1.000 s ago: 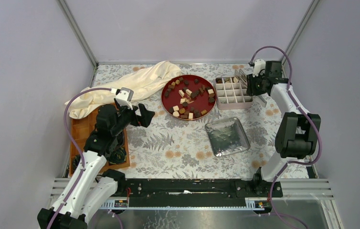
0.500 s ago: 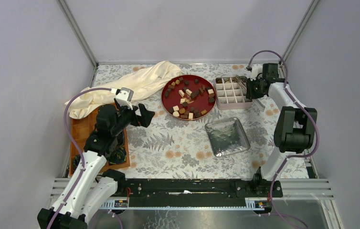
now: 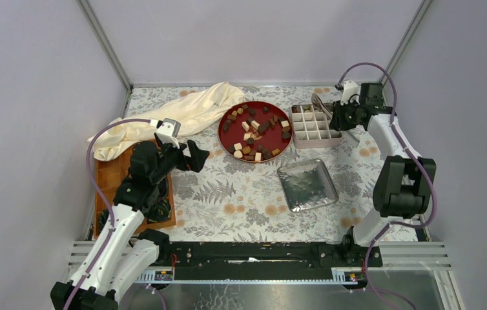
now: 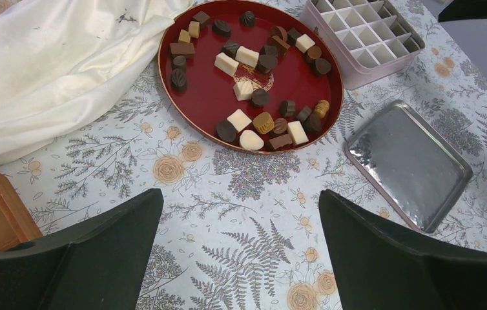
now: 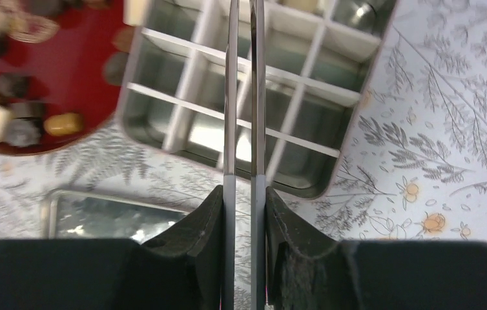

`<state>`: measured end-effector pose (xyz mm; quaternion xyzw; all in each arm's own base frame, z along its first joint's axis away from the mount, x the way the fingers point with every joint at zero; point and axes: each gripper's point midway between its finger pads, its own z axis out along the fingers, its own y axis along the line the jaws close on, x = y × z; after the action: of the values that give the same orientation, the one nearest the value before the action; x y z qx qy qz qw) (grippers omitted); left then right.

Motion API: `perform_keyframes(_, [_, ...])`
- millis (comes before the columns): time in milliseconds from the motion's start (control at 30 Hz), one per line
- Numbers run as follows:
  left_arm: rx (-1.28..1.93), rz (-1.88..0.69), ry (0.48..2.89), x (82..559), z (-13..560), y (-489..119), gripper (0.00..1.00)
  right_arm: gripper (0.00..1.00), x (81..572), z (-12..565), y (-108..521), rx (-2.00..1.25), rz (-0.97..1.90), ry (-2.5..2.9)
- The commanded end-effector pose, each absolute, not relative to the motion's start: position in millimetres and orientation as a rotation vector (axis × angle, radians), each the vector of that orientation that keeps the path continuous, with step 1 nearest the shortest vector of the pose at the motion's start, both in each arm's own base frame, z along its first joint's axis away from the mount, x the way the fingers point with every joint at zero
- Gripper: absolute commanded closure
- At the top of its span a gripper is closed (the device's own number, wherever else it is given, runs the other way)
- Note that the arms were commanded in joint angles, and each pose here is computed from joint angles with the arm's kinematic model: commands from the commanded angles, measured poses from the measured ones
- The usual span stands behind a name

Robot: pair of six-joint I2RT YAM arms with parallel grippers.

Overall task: Pack the chocolate
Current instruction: Pick up the fake chocolate from the plate.

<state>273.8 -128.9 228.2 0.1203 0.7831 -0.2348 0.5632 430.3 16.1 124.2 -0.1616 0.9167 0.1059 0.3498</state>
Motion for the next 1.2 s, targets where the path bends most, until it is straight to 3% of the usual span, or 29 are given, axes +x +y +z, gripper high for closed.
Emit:
perform_keyframes(0, [0.29,-0.565,1.815,274,233,-132,0.01,0.76,424,193,56,-0.523,0.481,2.125])
perform_keyframes(133, [0.287,-0.555,1.82,276,231,-131,0.01,0.74,404,200,95,-0.639,0.646,2.057])
perform_keyframes(400, [0.282,-0.541,1.83,277,228,-129,0.01,0.72,387,161,156,-0.889,0.646,2.13])
perform_keyframes(700, [0.282,-0.538,1.828,277,228,-129,0.01,0.69,392,118,163,-0.962,0.478,2.281])
perform_keyframes(1167, [0.284,-0.544,1.822,277,230,-129,0.01,0.57,395,99,167,-0.97,0.429,2.354])
